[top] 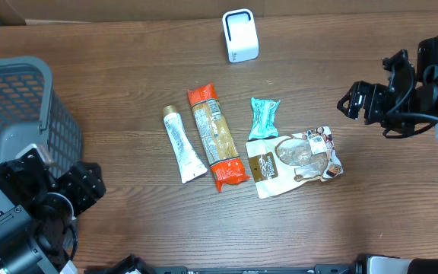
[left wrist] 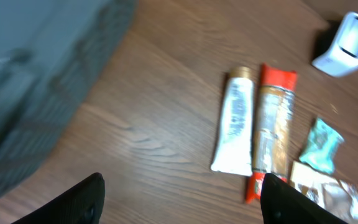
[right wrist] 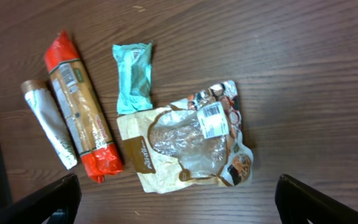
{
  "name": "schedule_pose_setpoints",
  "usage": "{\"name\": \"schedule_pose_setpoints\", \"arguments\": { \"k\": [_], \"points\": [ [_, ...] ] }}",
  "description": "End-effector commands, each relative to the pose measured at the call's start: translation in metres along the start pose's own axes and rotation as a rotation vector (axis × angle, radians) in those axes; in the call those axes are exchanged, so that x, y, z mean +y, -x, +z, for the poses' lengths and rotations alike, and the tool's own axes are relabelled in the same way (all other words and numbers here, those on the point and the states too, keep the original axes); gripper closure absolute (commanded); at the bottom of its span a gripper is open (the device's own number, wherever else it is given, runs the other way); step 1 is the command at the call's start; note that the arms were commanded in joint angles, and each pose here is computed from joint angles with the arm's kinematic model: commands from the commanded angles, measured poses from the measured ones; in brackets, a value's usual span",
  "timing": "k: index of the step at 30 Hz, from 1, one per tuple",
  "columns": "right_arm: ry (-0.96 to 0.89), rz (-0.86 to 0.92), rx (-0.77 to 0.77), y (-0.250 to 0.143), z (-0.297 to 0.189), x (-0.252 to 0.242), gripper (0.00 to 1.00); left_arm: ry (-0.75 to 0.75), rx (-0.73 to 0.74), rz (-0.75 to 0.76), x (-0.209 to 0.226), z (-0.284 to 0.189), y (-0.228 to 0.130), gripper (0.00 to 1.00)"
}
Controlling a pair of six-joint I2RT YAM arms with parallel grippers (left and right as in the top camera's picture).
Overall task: Scan the item barcode
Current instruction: 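Withdraw the left gripper to the basket edge and move right gripper toward cookie bag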
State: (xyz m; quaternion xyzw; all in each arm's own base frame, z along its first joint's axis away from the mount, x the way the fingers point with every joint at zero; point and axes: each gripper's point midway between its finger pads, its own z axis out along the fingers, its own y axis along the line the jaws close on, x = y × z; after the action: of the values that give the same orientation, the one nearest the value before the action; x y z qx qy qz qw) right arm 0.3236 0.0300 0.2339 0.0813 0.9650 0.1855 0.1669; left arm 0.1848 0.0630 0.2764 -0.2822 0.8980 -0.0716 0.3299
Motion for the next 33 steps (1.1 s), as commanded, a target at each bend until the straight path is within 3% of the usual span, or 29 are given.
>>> {"name": "schedule_pose_setpoints", "arguments": {
  "k": [1,9,20,27,33],
  "points": [
    [0.038,-0.037,0.012,-0.002,0.004,0.009,0.00,-0.110,0.005,0.123,-0.020,0.001,-0.001,0.27],
    [0.035,-0.016,0.112,-0.011,0.029,0.012,0.00,-0.194,0.038,0.249,-0.049,0.015,0.002,0.17],
    [0.005,0.022,0.278,-0.037,0.075,-0.006,0.00,-0.316,0.240,0.487,-0.113,0.076,-0.017,0.07],
    [-0.012,0.066,0.343,-0.066,0.108,-0.025,0.00,-0.294,0.319,0.495,-0.117,0.113,-0.020,0.00],
    [-0.039,0.210,0.361,-0.084,0.129,-0.036,0.03,-0.272,0.396,0.479,-0.113,0.135,-0.027,0.00]
  ]
}}
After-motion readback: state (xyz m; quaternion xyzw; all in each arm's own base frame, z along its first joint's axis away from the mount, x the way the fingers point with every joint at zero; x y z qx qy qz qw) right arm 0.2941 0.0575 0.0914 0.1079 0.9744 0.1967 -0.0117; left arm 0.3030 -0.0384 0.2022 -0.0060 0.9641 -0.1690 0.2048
